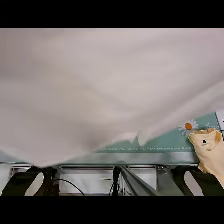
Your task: Fold the shirts.
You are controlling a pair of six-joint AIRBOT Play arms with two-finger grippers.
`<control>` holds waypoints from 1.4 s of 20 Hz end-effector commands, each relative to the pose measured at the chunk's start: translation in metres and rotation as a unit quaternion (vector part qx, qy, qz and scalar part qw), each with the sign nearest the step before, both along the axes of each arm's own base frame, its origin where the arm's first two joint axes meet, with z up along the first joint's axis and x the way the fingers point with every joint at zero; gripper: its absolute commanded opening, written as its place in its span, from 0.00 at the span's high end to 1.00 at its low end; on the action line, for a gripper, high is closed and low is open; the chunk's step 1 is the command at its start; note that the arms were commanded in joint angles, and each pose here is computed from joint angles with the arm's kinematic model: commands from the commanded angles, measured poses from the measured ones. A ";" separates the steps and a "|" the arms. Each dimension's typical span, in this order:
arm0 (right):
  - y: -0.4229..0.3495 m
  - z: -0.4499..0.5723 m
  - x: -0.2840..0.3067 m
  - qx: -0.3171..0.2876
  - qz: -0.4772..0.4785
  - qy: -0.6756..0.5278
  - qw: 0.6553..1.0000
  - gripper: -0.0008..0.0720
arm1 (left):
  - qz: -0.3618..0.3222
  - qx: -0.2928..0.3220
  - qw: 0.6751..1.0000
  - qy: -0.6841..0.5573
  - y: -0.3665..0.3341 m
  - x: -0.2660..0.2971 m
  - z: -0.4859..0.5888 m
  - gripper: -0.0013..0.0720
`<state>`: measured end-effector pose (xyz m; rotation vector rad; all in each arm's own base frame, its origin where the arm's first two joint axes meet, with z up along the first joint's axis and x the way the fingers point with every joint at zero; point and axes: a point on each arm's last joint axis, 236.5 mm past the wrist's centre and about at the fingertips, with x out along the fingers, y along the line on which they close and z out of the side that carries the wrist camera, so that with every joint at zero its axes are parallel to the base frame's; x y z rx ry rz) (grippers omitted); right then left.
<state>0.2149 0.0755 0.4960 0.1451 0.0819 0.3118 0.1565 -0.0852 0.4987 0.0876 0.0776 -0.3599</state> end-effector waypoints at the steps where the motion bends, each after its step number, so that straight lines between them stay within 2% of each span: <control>1: -0.012 -0.070 -0.002 -0.027 -0.015 0.157 0.987 0.96 | 0.035 -0.019 0.985 0.165 0.013 -0.002 -0.076 0.95; 3: -0.039 -0.138 0.008 -0.063 -0.039 0.301 0.951 0.96 | 0.041 -0.014 0.969 0.244 0.017 0.016 -0.121 0.95; 5: -0.054 -0.189 0.024 -0.078 -0.040 0.394 0.915 0.96 | 0.041 -0.019 0.948 0.314 0.018 0.041 -0.170 0.95; 11: -0.063 -0.327 0.113 -0.037 -0.011 0.505 0.862 0.96 | 0.047 -0.068 0.905 0.418 0.011 0.133 -0.314 0.95; 14: -0.059 -0.365 0.161 -0.009 0.010 0.507 0.862 0.96 | 0.043 -0.114 0.899 0.421 -0.006 0.191 -0.354 0.95; 17: -0.060 -0.386 0.211 0.022 0.004 0.475 0.880 0.96 | 0.056 -0.113 0.901 0.415 -0.007 0.246 -0.395 0.95; 21: -0.067 -0.407 0.258 0.053 -0.021 0.442 0.895 0.96 | 0.084 -0.116 0.885 0.442 -0.001 0.284 -0.458 0.95; 24: -0.053 -0.438 0.277 0.018 -0.004 0.440 0.898 0.96 | 0.103 -0.127 0.886 0.433 0.004 0.307 -0.482 0.95; 28: -0.042 -0.490 0.294 -0.072 -0.003 0.448 0.891 0.96 | 0.127 -0.139 0.897 0.400 0.014 0.333 -0.493 0.95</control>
